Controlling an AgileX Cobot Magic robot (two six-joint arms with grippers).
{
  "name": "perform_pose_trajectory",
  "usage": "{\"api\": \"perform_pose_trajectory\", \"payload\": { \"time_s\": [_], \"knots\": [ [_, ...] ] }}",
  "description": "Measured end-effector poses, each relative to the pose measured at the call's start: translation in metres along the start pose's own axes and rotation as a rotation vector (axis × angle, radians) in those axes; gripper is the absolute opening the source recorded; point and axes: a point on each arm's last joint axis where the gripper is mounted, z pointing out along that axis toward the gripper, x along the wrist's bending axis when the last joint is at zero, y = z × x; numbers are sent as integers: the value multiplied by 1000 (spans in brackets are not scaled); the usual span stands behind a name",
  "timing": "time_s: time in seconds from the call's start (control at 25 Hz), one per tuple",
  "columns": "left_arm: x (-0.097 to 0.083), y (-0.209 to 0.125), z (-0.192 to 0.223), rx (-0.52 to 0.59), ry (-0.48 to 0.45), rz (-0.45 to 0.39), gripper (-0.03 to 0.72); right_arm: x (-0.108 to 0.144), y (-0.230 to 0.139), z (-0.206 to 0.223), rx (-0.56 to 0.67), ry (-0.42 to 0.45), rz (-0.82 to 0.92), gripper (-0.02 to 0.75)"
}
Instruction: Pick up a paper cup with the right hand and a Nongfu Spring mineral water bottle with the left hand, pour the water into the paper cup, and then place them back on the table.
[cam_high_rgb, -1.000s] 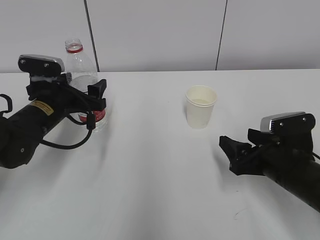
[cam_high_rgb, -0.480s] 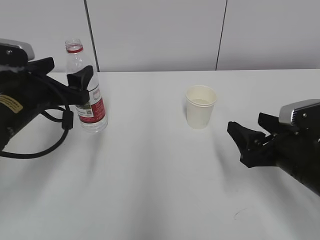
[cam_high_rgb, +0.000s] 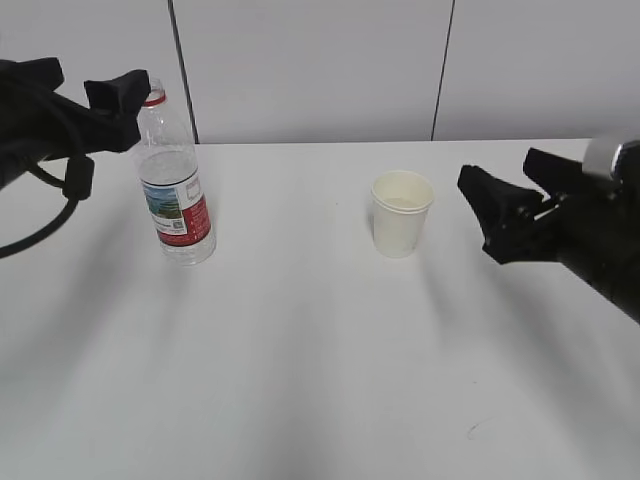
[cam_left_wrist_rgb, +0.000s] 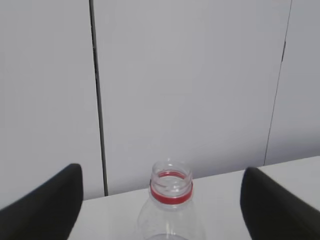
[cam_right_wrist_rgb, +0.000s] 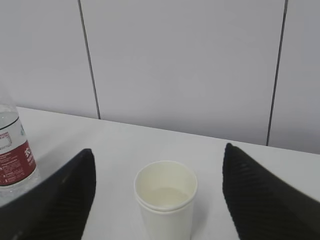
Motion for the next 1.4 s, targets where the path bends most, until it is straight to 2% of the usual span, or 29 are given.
{"api": "perform_pose_trajectory", "payload": {
  "time_s": [0.28,0.48,0.72,0.84,1.0,1.2,1.32,1.4],
  "knots": [
    [4,52,14,146,6,-1,571,-4,45,30,163,-39,-10,585],
    [12,83,22,339,16,-4,568,-8,94,43,293,-82,-11,583],
    [19,120,19,509,29,-4,564,-11,146,43,581,-147,26,582],
    [22,127,12,626,34,2,564,-10,171,36,694,-165,45,582],
    [26,117,-2,845,47,-3,564,-8,200,24,802,-181,60,582],
    [34,105,-23,1105,163,-23,564,-6,213,11,906,-199,100,582],
    [37,102,-31,1194,215,-36,564,-6,207,4,997,-210,122,582],
    [37,102,-32,1205,221,-45,564,-5,205,4,1018,-207,134,582]
  ]
}}
